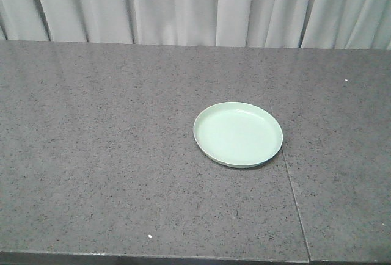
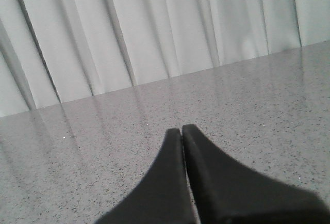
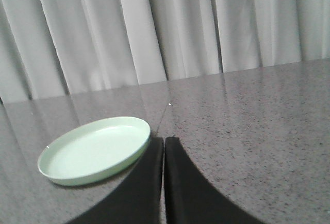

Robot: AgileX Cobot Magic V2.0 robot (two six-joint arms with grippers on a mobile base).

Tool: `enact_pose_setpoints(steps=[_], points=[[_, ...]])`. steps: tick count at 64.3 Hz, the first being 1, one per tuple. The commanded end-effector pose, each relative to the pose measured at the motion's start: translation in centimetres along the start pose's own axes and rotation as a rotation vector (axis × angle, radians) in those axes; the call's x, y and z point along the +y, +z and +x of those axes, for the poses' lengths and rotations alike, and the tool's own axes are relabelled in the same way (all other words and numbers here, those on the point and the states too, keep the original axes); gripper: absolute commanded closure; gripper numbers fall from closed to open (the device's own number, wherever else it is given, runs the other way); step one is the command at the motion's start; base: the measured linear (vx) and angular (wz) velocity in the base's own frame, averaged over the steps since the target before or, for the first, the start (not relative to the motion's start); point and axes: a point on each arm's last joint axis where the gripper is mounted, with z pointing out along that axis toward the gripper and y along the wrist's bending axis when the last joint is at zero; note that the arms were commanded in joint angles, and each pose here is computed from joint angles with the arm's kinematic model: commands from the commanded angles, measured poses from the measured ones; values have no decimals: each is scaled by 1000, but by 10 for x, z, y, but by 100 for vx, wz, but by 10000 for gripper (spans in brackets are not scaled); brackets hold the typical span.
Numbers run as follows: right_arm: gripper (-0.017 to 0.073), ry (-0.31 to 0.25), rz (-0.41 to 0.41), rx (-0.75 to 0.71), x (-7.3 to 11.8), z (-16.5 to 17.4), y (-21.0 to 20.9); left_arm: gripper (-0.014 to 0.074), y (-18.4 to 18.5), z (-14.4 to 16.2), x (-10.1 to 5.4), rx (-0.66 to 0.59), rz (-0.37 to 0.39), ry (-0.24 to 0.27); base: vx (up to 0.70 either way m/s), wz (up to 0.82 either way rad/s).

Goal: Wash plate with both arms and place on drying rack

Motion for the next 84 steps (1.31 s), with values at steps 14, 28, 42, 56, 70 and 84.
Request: enact_pose_setpoints(steps=[14,28,42,56,70,84], points=[[562,238,-48,-108,12,-43,-7,600,-3,-15,3,-104,-29,-11,0,0],[561,113,-90,-26,33,-100,-12,600,-3,-15,3,-104,-29,-11,0,0],[555,80,-87,-2,40,-126,0,600,-3,-15,3,-104,-29,-11,0,0],[354,-87,-113,245,51,-145,35,600,-3,-15,3,-104,-29,-11,0,0],[20,-123,-122,332,56,-158,80,600,-3,-15,3,-104,-29,-11,0,0],[23,-191,-156,464,64,-181,140,600,-3,-15,3,-104,-29,-11,0,0]])
